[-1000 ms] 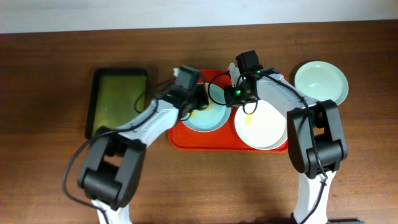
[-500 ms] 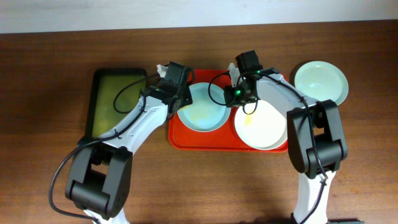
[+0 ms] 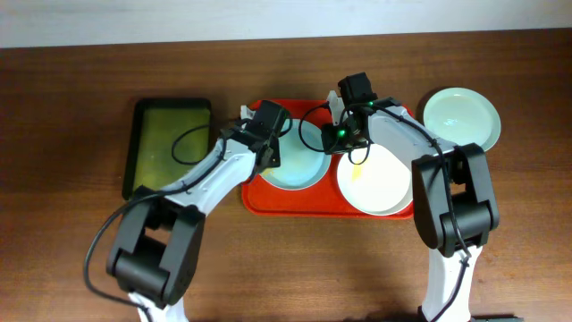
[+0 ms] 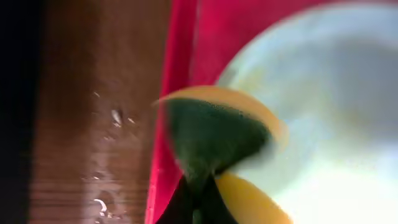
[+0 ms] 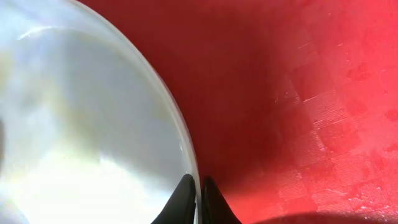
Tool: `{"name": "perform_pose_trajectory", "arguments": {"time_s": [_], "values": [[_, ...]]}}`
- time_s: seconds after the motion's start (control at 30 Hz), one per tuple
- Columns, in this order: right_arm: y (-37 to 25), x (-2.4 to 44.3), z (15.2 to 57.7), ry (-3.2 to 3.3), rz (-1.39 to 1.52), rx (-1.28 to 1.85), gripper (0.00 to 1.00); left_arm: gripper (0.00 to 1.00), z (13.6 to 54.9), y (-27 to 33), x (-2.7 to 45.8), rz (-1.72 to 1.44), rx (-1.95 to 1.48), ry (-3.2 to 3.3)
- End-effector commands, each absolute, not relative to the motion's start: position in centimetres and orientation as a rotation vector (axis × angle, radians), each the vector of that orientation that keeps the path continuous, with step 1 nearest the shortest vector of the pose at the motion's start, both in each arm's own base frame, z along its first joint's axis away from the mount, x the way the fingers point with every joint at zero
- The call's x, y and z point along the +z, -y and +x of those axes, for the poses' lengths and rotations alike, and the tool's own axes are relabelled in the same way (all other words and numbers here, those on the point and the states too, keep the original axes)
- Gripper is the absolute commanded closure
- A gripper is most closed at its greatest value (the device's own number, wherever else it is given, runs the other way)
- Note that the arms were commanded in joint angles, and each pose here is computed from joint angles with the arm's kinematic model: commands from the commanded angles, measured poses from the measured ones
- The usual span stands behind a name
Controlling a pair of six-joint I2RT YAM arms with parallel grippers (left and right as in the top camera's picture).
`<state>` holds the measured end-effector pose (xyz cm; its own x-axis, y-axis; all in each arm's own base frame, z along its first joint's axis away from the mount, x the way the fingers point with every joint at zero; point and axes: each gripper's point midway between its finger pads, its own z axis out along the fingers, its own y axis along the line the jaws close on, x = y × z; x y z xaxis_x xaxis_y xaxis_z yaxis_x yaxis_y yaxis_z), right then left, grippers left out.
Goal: Clean dirty plates on tray and stack at the side
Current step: 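Scrub the back blue plate with the sponge in the left gripper, then carry the blue plate with the right gripper onto the side plate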
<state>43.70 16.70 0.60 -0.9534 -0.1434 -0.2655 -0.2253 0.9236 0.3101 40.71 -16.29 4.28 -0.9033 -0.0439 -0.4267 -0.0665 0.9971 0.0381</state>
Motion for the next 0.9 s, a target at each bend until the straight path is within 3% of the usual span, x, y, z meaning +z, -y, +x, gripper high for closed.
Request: {"name": "perform_pose_trajectory", "arguments": {"time_s": [0.0,0.1,0.23,0.37,0.5,0.6,0.67,0.8,0.87], "values": [[-15.8,-2.0,42.5,-2.920,-0.261,0.426,0.94,1.00,41.5,20.6,6.8,-0.024,-0.297,-2.656],[-15.8,-2.0,42.5,-2.920,-0.261,0.426,0.94,1.00,41.6,23.5,6.8,0.034,-0.506,-2.646],[-15.8,-2.0,42.5,-2.920,-0.260,0.426,0.94,1.00,39.9,22.8,-0.2,0.022,-0.418,-2.819],[-15.8,-2.0,42.5,-2.920,-0.261,0.426,0.94,1.00,39.1,19.9,-1.8,-0.017,-0.202,-2.871],[-15.8,-2.0,42.5,-2.920,-0.261,0.426,0.94,1.00,39.6,13.9,2.1,-0.075,0.240,-2.755],[-15.9,-2.0,42.6,-2.918,-0.249,0.430,0.96,1.00,41.2,12.3,7.0,-0.144,0.260,-2.610],[-16.1,-1.4,42.9,-2.909,-0.199,0.453,0.96,1.00,41.6,10.6,7.8,-0.222,0.196,-2.620],[-16.3,4.3,44.3,-2.765,-0.267,0.418,0.96,1.00,41.1,4.6,7.2,-0.476,0.003,-2.732],[-14.4,9.5,45.3,-2.620,-0.274,0.031,0.96,1.00,39.6,-0.5,6.6,-0.663,0.028,-2.773]]}}
